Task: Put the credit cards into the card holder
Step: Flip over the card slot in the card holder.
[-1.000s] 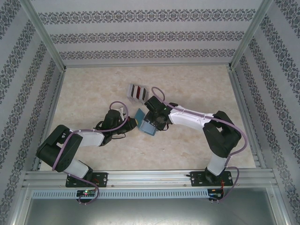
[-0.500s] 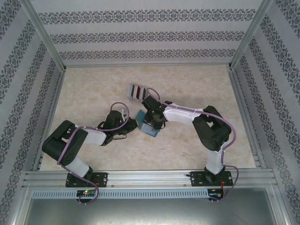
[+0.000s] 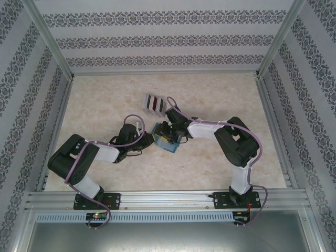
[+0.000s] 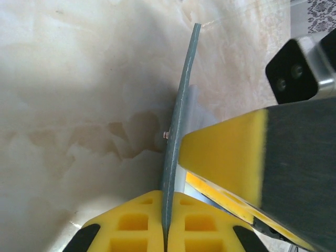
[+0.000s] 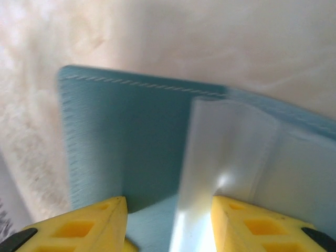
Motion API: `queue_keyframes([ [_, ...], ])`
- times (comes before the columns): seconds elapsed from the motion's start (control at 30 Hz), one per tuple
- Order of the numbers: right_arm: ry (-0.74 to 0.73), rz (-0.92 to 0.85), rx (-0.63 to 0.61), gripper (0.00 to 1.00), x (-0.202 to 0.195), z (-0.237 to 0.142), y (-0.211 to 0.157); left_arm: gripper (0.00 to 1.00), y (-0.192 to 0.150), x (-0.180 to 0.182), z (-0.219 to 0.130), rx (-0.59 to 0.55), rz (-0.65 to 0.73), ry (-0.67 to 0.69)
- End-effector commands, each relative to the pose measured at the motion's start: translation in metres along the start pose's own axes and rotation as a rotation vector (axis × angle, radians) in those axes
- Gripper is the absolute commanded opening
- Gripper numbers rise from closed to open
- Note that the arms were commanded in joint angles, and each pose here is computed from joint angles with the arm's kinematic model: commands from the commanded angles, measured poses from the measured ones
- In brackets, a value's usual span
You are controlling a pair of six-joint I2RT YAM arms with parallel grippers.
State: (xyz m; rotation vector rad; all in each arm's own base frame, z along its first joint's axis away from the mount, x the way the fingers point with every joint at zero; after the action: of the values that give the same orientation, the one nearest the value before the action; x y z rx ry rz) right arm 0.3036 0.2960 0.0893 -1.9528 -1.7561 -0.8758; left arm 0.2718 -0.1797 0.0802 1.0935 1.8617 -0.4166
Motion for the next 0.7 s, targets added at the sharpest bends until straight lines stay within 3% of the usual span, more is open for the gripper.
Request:
queue_keyframes([
  [0.0, 0.178, -0.104, 0.022, 0.48, 0.017, 0.004, 0.001, 0.04, -0.008, 0.001, 0.005, 0.042, -0.019, -0.031],
  [0.07, 0.208, -0.105, 0.015, 0.48, 0.018, 0.002, 0.005, 0.17, -0.009, 0.001, 0.007, 0.057, -0.013, -0.041],
  [0.13, 0.225, -0.1, 0.016, 0.48, 0.016, 0.002, 0.008, 0.38, -0.01, 0.001, 0.008, 0.064, 0.003, -0.042],
  [0.27, 0.244, -0.071, 0.016, 0.48, 0.009, 0.004, 0.011, 0.58, -0.011, -0.001, 0.009, 0.096, 0.053, -0.033],
  [0.33, 0.241, -0.06, 0.021, 0.47, 0.006, 0.006, 0.011, 0.64, -0.012, -0.001, 0.01, 0.11, 0.078, -0.032],
  [0.5, 0.253, -0.046, 0.032, 0.47, 0.004, 0.009, 0.01, 0.62, -0.013, 0.007, 0.016, 0.134, 0.109, 0.017],
  [0.57, 0.258, -0.043, 0.032, 0.47, 0.005, 0.009, 0.009, 0.55, -0.013, 0.011, 0.02, 0.14, 0.112, 0.037],
  [0.67, 0.265, -0.05, 0.018, 0.48, 0.007, 0.004, 0.01, 0.36, -0.011, 0.016, 0.026, 0.154, 0.125, 0.089],
])
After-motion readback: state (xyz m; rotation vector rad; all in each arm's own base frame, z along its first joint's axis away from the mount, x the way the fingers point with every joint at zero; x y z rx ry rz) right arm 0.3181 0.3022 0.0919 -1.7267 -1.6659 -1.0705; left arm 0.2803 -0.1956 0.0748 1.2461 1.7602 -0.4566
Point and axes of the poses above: each hand's point on the last joint's axis, 136 mm out from that joint toward the fingers, its own z axis out along the fingers, its own x axis along the line the jaws close on, y = z × x, the point moved 7 cm from there along -z, back along the fingers, and after that the axes turned 11 degrees about -z, right-handed, at the moved point
